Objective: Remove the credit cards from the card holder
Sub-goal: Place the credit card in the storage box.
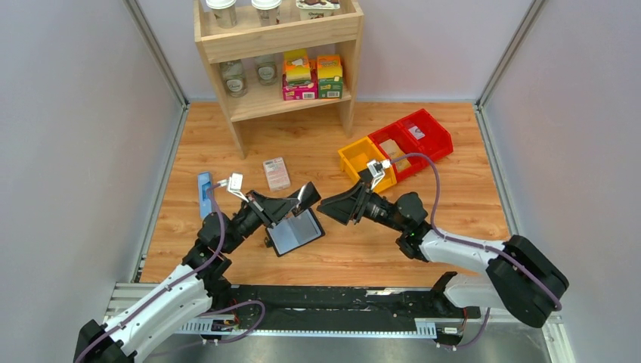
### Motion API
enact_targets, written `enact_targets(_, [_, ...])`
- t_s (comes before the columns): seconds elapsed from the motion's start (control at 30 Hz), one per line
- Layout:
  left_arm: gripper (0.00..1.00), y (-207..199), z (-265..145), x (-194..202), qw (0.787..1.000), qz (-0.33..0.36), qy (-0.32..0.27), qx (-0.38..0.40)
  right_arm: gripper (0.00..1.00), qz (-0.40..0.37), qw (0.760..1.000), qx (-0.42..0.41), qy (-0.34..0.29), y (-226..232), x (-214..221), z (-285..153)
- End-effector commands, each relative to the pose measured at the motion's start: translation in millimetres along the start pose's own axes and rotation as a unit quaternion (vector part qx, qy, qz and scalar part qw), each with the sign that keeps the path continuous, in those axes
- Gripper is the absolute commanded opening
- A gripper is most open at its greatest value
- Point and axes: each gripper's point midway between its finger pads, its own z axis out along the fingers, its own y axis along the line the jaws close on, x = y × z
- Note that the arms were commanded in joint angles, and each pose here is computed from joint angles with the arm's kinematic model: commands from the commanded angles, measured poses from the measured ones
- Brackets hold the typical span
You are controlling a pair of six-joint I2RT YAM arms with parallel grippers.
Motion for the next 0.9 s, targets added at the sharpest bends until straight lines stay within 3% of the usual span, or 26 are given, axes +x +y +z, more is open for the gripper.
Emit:
enact_targets(0.0, [0.00, -32.2, 0.5, -31.3, 0.994, -0.062, -0.075, 0.056, 0.78, 0.015, 0.997, -0.055, -0.054, 31.2, -25.4, 20.9])
enact_targets(0.23, [0.00, -34.4, -1.0, -35.3, 0.992, -0.074, -0.089, 0.058, 0.73, 0.030, 0.996, -0.064, -0.049, 32.5, -14.9, 36.1])
enact_targets(0.4, [0.00, -29.2, -0.4, -29.2, 0.991, -0.087, -0.085, 0.056, 0.63, 0.025, 0.995, -0.075, -0.053, 38.7, -20.7, 45.0])
enact_targets(0.57, [0.00, -30.8, -0.5, -28.3, 0.991, -0.089, -0.084, 0.059, 0.42, 0.029, 0.995, -0.078, -0.059, 39.2, -25.0, 51.4])
enact_targets(0.73, [0.00, -29.9, -0.9, -26.5, 0.991, -0.090, -0.082, 0.059, 0.03, 0.029, 0.995, -0.074, -0.060, 34.0, -24.1, 51.5])
enact_targets(0.83, [0.03, -25.5, -3.0, -25.5, 0.990, -0.096, -0.084, 0.052, 0.00, 0.026, 0.996, -0.063, -0.058, 29.2, -22.9, 49.3])
enact_targets(0.87, [0.09, -20.5, -3.2, -22.3, 0.992, -0.095, -0.078, 0.039, 0.00, 0.025, 0.996, -0.058, -0.056, 26.8, -23.1, 48.3])
